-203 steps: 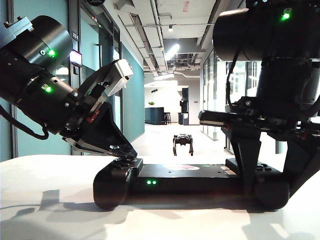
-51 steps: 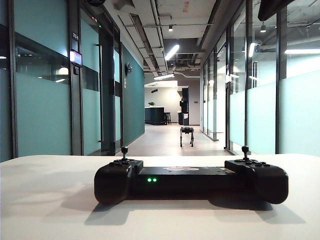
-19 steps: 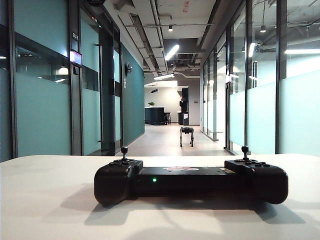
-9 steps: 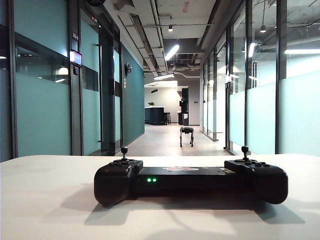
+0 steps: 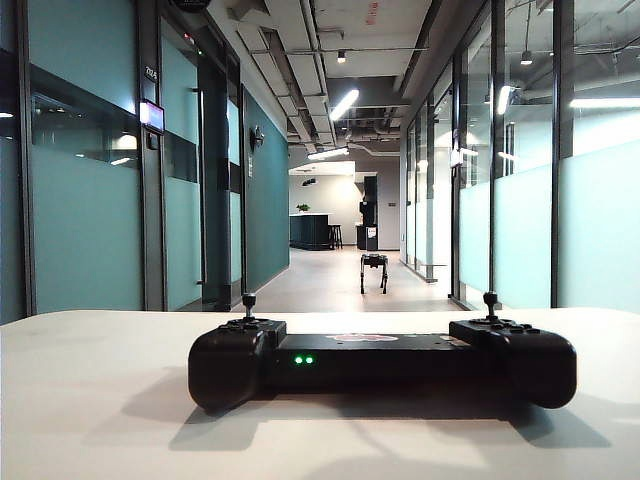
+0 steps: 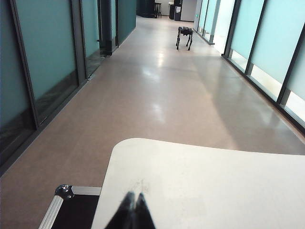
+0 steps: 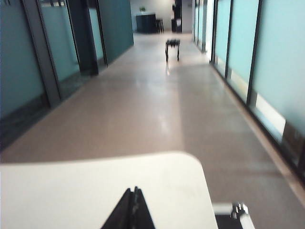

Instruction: Push the left joystick on the remote control sitting on the white table forward to make the robot dog walk in a straight line until it approaches the door.

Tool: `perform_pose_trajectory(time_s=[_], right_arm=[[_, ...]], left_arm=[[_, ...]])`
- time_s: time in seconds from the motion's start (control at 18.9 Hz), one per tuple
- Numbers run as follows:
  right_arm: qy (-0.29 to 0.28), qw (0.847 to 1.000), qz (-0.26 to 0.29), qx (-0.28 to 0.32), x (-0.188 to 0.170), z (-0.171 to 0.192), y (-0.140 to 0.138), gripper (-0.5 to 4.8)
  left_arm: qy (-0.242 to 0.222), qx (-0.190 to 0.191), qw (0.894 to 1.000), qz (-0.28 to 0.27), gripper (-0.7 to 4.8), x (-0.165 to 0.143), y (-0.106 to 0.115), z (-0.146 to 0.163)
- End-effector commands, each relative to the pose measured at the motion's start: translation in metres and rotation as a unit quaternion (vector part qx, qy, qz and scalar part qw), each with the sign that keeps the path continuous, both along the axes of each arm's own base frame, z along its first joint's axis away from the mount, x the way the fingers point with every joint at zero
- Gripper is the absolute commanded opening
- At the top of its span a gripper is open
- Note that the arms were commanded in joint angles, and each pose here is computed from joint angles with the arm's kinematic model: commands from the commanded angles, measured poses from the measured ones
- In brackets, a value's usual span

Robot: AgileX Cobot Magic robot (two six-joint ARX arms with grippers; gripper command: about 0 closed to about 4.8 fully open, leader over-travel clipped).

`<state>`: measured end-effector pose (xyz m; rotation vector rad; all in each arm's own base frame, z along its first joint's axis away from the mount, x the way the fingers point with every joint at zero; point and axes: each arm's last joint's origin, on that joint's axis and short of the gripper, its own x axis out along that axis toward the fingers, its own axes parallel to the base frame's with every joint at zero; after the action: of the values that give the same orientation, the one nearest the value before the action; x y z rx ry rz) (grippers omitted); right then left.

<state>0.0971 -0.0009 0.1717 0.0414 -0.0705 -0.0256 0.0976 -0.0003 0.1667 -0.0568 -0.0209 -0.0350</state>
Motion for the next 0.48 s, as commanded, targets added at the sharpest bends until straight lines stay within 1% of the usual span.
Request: perform_pose_trajectory(time_s=[0.05, 0.48], right_arm=[[0.024, 1.000, -0.001, 0.003, 0.0003, -0.0061, -0.0002, -0.01], [0.015, 1.000, -0.001, 0.002, 0.0003, -0.0043, -0.0001, -0.01]], left_arm=[[-0.006, 0.000, 1.000, -0.001, -0.05, -0.0002, -0.0001, 0.0019], [-0.006, 0.000, 1.000, -0.001, -0.05, -0.0002, -0.0001, 0.0019]])
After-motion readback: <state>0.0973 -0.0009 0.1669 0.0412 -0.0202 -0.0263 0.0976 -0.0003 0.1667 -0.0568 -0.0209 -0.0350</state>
